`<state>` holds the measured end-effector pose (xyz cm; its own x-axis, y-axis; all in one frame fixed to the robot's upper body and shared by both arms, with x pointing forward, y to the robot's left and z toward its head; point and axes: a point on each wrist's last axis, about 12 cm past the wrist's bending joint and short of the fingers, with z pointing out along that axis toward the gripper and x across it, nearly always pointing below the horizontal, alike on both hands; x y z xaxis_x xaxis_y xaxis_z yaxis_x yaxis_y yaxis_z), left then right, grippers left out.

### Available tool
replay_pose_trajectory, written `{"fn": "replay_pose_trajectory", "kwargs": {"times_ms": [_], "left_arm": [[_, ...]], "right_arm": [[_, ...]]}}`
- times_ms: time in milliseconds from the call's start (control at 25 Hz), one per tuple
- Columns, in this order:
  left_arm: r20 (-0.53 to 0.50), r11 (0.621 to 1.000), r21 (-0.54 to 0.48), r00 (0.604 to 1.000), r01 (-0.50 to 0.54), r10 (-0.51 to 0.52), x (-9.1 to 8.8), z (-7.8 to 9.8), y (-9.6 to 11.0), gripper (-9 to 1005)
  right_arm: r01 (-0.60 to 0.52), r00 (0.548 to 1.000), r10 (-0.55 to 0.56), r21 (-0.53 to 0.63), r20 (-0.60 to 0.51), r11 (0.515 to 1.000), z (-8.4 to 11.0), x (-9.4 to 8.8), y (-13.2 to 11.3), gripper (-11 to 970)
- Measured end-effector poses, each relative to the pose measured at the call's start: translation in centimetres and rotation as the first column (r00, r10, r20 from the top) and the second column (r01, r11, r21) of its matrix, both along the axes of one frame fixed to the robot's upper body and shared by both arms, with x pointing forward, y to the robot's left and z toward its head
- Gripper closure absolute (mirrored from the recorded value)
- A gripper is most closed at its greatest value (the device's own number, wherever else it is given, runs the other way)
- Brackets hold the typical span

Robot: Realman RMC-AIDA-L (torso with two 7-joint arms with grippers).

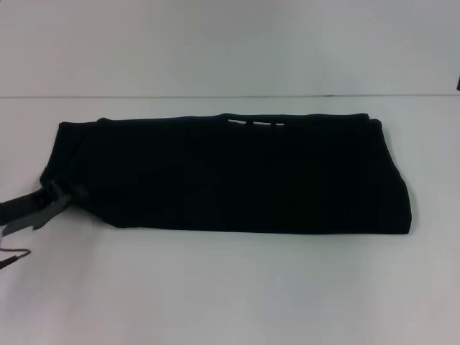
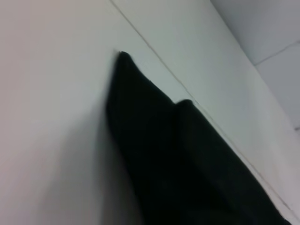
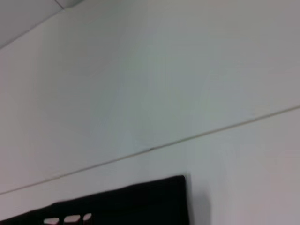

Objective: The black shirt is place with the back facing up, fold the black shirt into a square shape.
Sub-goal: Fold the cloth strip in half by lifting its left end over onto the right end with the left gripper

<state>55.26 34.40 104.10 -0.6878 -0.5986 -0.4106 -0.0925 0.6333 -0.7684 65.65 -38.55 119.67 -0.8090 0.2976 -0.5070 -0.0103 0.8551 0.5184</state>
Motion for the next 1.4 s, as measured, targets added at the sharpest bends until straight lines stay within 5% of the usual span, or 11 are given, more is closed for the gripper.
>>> {"fn": "replay_pose_trajectory", "kwargs": {"times_ms": [600, 840, 1120, 1400], "left_arm": [[-0.02, 0.987, -0.132, 0.995, 0.096, -0.099, 1.4, 2.4, -1.3, 967], [0.03, 0.982, -0.162, 0.995, 0.103, -0.099, 3.5, 4.2, -2.3, 965], [0.073, 0.952, -0.132, 0.961, 0.275, -0.268, 7.2, 7.6, -7.2, 962], [0.139, 0.886, -0.069, 0.884, 0.459, -0.447, 9.6, 10.5, -15.3, 962]], "right_arm": [[-0.048, 0.998, 0.048, -0.002, -0.034, 0.999, 0.0, -1.3, -1.2, 18], [-0.044, 0.999, 0.045, 0.012, -0.026, 0.999, 0.1, -1.2, -1.1, 18], [-0.05, 0.998, 0.05, 0.012, -0.024, 0.999, 0.2, -1.1, -0.8, 18], [-0.06, 0.998, 0.061, 0.013, -0.02, 0.998, 0.3, -0.8, -0.3, 18]]}}
